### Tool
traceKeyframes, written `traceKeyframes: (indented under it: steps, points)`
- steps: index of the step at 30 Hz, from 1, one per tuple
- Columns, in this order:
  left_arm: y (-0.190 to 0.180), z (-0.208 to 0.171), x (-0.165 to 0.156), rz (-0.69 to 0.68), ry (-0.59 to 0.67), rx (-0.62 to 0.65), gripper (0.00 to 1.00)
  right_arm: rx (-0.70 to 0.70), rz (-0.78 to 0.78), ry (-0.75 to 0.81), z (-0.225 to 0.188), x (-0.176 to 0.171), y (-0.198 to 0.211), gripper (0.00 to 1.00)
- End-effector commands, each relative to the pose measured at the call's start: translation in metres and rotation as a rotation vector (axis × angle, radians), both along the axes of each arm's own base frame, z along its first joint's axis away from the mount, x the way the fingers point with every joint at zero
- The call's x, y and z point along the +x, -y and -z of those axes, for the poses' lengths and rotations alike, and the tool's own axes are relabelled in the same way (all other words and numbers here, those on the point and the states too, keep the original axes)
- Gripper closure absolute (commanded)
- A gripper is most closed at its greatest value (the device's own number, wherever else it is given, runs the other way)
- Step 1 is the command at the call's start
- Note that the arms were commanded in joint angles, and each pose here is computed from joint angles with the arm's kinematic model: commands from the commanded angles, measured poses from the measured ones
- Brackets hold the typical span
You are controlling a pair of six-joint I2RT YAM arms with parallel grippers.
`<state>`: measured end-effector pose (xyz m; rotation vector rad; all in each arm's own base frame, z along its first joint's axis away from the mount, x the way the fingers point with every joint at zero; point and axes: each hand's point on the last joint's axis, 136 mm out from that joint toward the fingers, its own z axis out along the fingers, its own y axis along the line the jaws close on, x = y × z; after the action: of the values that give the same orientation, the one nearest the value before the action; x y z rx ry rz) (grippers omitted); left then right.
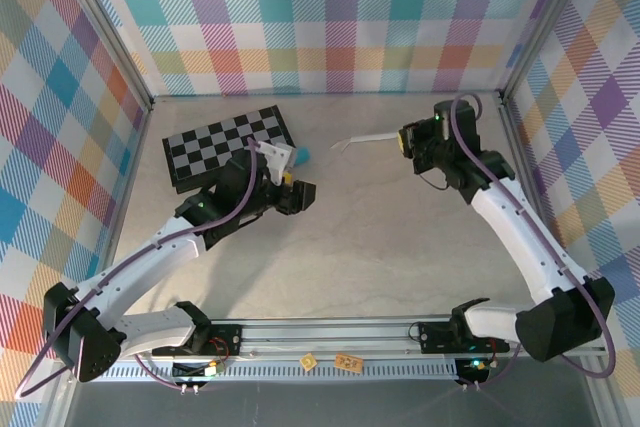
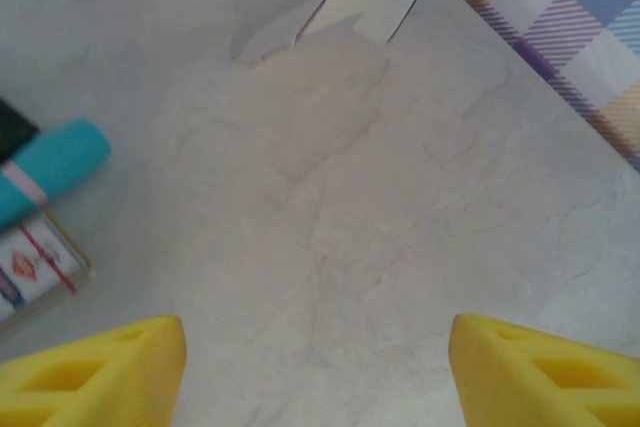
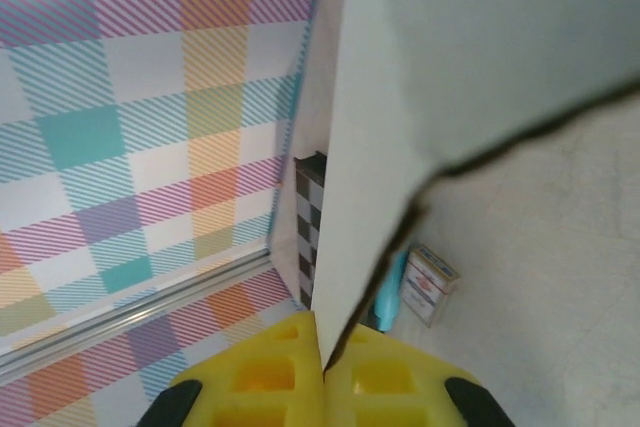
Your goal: Fold the paper box
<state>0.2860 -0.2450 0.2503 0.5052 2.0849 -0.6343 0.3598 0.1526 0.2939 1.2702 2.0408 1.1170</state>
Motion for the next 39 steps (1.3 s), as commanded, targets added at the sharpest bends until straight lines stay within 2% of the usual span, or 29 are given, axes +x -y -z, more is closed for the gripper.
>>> traceKeyframes:
  steps: [1, 2, 4, 5, 11, 17, 21, 24, 27, 34, 36, 39]
  points:
    - [0.012, -0.016, 0.015, 0.056, 0.174, 0.04, 0.27, -0.058, -0.062, -0.134, 0.009, -0.018, 0.0, 1.0]
    - [0.016, -0.014, 0.019, 0.06, 0.181, 0.041, 0.25, -0.059, -0.068, -0.14, 0.004, -0.018, -0.001, 1.0]
    - [0.022, -0.011, 0.027, 0.059, 0.199, 0.034, 0.1, -0.053, -0.074, -0.145, -0.004, -0.019, -0.002, 1.0]
    - [0.026, -0.011, 0.031, 0.059, 0.208, 0.03, 0.09, -0.048, -0.077, -0.144, -0.009, -0.019, -0.003, 1.0]
    - [0.048, -0.011, 0.059, 0.06, 0.285, 0.065, 0.09, -0.024, -0.099, -0.159, -0.026, -0.023, -0.006, 1.0]
    - [0.072, -0.014, 0.079, 0.106, 0.336, 0.08, 0.15, 0.022, -0.13, -0.183, -0.042, -0.025, -0.007, 1.0]
    - [0.075, -0.021, 0.089, 0.082, 0.371, 0.075, 0.18, 0.051, -0.148, -0.201, -0.051, -0.027, -0.003, 1.0]
    - [0.087, -0.028, 0.086, 0.14, 0.375, 0.036, 0.24, 0.065, -0.166, -0.209, -0.057, -0.026, 0.002, 1.0]
    - [0.102, -0.032, 0.081, 0.211, 0.348, -0.001, 0.39, 0.085, -0.194, -0.221, -0.062, -0.025, 0.004, 1.0]
    - [0.117, -0.038, 0.087, 0.244, 0.339, -0.049, 0.48, 0.137, -0.228, -0.241, -0.068, -0.021, 0.006, 1.0]
    - [0.12, -0.042, 0.088, 0.248, 0.346, -0.063, 0.54, 0.146, -0.23, -0.241, -0.069, -0.021, 0.009, 1.0]
    - [0.127, -0.047, 0.086, 0.284, 0.337, -0.08, 0.73, 0.151, -0.215, -0.235, -0.071, -0.019, 0.015, 1.0]
